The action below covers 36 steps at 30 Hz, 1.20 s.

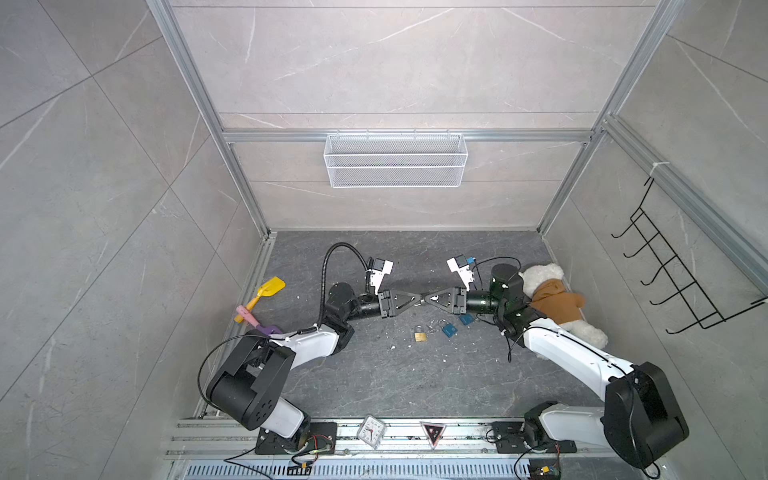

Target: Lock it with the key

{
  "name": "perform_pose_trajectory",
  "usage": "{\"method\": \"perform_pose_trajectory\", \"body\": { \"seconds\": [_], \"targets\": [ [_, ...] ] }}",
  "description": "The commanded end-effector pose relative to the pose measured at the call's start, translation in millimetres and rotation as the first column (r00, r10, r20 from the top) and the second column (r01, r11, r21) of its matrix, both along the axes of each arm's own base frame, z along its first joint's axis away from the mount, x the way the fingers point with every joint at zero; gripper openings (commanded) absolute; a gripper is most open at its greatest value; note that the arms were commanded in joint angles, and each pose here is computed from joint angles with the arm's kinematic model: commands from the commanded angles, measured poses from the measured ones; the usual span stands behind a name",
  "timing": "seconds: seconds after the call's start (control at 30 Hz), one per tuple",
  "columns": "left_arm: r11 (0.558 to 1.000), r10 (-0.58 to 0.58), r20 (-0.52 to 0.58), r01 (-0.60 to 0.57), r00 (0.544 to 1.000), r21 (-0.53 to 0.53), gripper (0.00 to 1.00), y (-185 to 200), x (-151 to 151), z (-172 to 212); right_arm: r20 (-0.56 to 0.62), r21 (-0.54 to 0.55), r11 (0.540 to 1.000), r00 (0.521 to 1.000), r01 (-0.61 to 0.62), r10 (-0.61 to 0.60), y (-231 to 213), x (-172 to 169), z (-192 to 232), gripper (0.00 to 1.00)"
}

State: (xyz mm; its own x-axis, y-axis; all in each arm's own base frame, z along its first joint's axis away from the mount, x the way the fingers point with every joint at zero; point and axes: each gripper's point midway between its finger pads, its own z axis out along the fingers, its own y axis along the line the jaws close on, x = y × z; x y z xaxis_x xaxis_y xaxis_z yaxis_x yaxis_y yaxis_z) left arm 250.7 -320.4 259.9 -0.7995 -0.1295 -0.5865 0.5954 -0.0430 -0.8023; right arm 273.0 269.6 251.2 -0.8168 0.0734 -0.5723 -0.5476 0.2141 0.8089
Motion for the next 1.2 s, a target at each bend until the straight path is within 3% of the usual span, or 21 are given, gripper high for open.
{"method": "perform_pose_trajectory", "body": {
  "seconds": [0.0,0.4,0.97,1.17],
  "targets": [
    [0.998,-0.017,0.088,0.023,0.996,-0.063,0.39,-4.5,-5.3,24.7,0.036,0.05,0.999,0.999,0.0,-0.001,1.8,-0.5,13.6,0.0],
    [0.997,-0.029,0.079,0.034,0.996,-0.063,0.3,-9.4,-5.3,23.8,0.02,0.065,0.998,1.0,-0.008,0.007,3.2,-0.2,11.7,0.0],
    [0.998,0.005,0.083,-0.001,0.997,-0.057,0.3,-6.2,-3.3,24.9,0.01,0.052,0.998,1.0,-0.023,0.022,0.8,-10.0,7.2,0.0],
    [0.998,0.001,0.078,0.004,0.997,-0.067,0.19,-7.5,-2.1,26.4,0.009,0.047,0.999,1.0,-0.016,0.016,0.4,-10.6,4.9,0.0]
  ]
}}
